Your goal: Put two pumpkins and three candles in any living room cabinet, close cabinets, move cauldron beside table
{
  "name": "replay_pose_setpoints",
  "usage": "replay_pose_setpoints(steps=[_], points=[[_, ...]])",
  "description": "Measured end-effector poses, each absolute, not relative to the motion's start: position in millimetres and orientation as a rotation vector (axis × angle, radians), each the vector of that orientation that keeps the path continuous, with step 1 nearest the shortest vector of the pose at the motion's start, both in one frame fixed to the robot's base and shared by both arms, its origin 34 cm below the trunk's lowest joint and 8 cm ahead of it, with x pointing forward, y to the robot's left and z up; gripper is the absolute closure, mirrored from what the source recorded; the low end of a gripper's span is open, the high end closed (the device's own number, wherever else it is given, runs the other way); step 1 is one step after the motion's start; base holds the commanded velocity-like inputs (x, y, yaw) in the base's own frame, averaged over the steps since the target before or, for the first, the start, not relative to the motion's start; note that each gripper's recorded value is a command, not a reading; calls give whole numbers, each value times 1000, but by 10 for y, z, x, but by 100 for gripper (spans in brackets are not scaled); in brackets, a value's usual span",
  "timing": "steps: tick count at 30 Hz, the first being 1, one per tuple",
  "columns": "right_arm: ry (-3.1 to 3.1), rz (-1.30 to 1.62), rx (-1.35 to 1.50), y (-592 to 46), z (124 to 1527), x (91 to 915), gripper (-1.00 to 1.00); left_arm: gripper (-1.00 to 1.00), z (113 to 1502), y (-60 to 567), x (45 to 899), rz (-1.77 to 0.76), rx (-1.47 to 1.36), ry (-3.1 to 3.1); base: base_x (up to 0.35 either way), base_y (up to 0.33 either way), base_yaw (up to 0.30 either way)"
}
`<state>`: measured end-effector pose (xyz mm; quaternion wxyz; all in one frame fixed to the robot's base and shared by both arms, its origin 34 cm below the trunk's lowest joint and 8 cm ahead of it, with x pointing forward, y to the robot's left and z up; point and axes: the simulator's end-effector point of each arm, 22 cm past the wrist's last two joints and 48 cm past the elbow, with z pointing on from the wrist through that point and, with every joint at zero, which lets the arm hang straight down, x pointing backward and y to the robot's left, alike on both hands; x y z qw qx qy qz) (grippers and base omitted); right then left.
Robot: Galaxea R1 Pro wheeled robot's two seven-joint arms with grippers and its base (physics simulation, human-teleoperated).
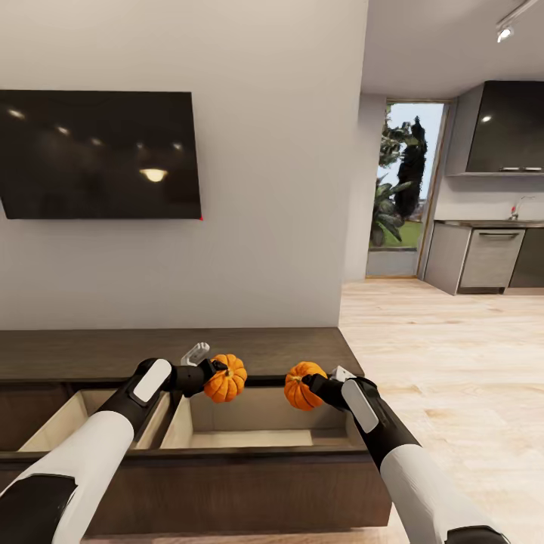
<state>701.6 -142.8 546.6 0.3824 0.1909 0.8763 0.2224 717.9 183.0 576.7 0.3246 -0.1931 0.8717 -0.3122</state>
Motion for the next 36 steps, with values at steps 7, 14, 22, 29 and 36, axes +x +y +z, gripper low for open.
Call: replay_pose_setpoints(steps=[7,14,22,29,36], points=[[2238,568,483,-1423,5485,7024,100,100,5723,1836,7072,-758,-478,2375,7,0,0],[2254,563,486,-1424,5406,7065,100,100,5656,1864,7058,-707,-458,2425,0,0,0],[2370,534,456,-1381,5116,6971,100,100,5410,1907,7050,-666,-475,2477,0,0,0],[2417,525,455,-1372,4923,6947,100,100,5212,1837,7042,-659,-484,2513,0,0,0],[2450,497,470,-1410,4744,6947,100,100,5026,1789,7040,-658,-488,2543,0,0,0]])
